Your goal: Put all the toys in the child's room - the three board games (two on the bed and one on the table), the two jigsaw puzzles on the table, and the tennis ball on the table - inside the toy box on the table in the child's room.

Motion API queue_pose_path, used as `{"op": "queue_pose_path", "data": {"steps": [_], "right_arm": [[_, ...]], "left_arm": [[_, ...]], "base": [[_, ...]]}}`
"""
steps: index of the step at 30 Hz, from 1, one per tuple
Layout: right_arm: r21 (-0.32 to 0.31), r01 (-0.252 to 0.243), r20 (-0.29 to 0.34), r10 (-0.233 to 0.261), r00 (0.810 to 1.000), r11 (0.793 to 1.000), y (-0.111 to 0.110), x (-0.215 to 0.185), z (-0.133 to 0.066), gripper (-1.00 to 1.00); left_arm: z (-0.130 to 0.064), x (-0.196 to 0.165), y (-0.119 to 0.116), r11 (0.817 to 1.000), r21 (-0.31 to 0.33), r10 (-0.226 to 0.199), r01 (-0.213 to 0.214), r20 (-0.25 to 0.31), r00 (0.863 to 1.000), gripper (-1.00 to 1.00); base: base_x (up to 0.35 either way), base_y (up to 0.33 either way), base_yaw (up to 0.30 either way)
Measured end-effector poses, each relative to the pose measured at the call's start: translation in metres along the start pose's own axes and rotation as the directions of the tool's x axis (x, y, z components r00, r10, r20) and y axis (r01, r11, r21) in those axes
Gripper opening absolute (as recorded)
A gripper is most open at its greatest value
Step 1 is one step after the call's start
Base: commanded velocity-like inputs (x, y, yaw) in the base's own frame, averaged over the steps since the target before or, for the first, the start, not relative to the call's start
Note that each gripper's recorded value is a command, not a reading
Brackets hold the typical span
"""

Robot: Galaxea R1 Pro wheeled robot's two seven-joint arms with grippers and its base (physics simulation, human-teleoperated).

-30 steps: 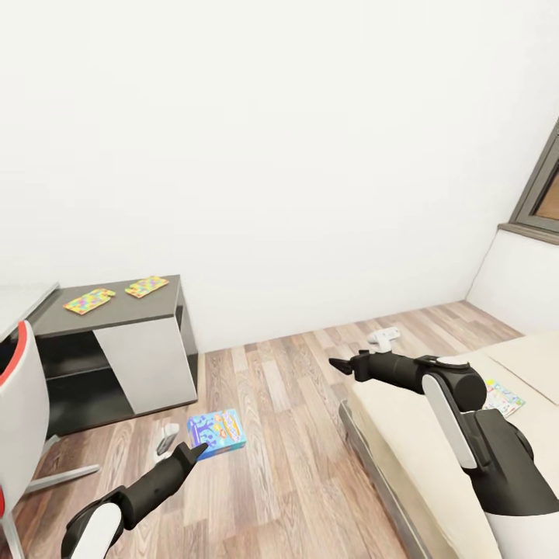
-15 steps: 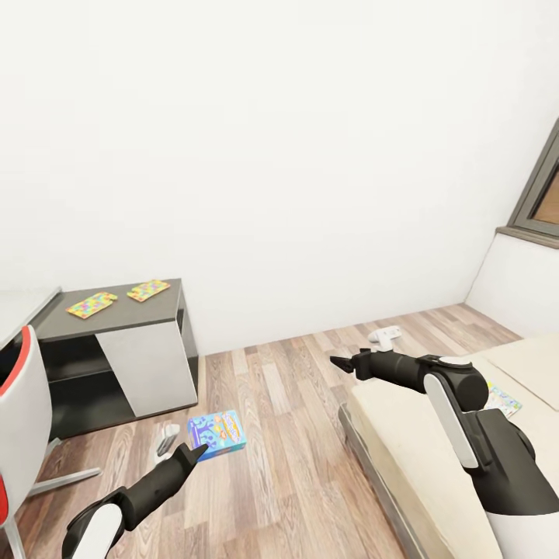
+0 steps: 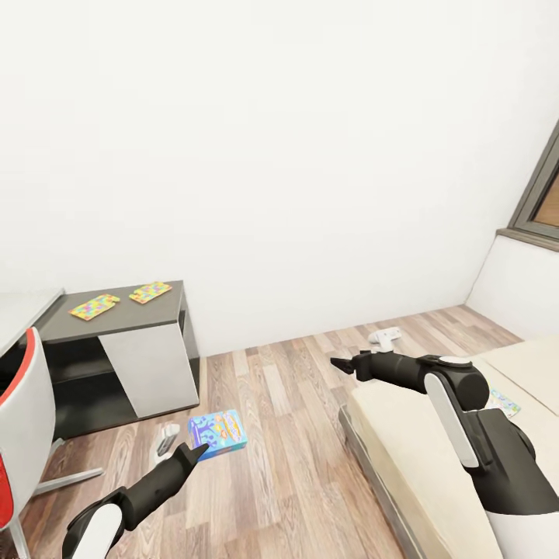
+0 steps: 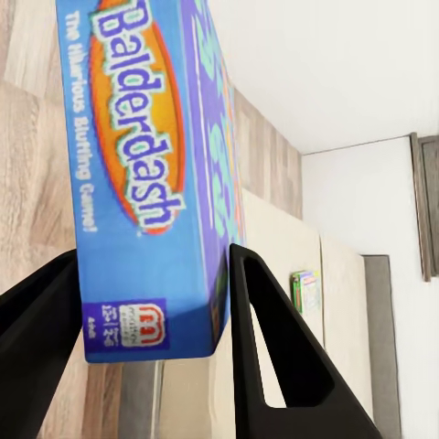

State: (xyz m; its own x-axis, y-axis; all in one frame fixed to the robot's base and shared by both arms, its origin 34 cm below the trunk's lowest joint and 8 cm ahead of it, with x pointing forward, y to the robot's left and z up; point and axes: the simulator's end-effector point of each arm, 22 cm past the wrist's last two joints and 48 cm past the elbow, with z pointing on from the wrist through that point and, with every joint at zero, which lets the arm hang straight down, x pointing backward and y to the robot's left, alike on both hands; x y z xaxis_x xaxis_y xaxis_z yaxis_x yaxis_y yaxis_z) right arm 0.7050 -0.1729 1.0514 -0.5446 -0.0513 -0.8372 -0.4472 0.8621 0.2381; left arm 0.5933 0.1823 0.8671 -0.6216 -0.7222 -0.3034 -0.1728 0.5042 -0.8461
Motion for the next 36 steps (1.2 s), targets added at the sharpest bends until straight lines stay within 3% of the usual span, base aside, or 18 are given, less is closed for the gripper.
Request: {"op": "queue_pose_path", "data": {"steps": [8, 19, 36], "right_arm": [[0.026, -0.032, 0.020, 0.032, 0.999, 0.999, -0.012, -0.012, -0.013, 1.00], [0.027, -0.034, 0.021, 0.034, 0.999, 0.999, -0.009, -0.021, -0.021, 1.00], [0.021, -0.029, 0.017, 0.028, 0.999, 0.999, -0.002, -0.030, -0.033, 1.00]], "left_arm": [[-0.005, -0.002, -0.008, 1.000, 0.000, 0.004, -0.004, 0.002, 1.000, -1.00], [-0.011, 0.001, -0.019, 1.000, 0.002, 0.011, -0.011, -0.008, 1.000, -1.00], [-0.014, 0.001, -0.029, 1.000, 0.003, 0.000, 0.000, -0.024, 1.000, -1.00]], "base": [[0.000, 0.000, 0.262], [0.000, 0.000, 0.284], [0.000, 0.000, 0.034]]}}
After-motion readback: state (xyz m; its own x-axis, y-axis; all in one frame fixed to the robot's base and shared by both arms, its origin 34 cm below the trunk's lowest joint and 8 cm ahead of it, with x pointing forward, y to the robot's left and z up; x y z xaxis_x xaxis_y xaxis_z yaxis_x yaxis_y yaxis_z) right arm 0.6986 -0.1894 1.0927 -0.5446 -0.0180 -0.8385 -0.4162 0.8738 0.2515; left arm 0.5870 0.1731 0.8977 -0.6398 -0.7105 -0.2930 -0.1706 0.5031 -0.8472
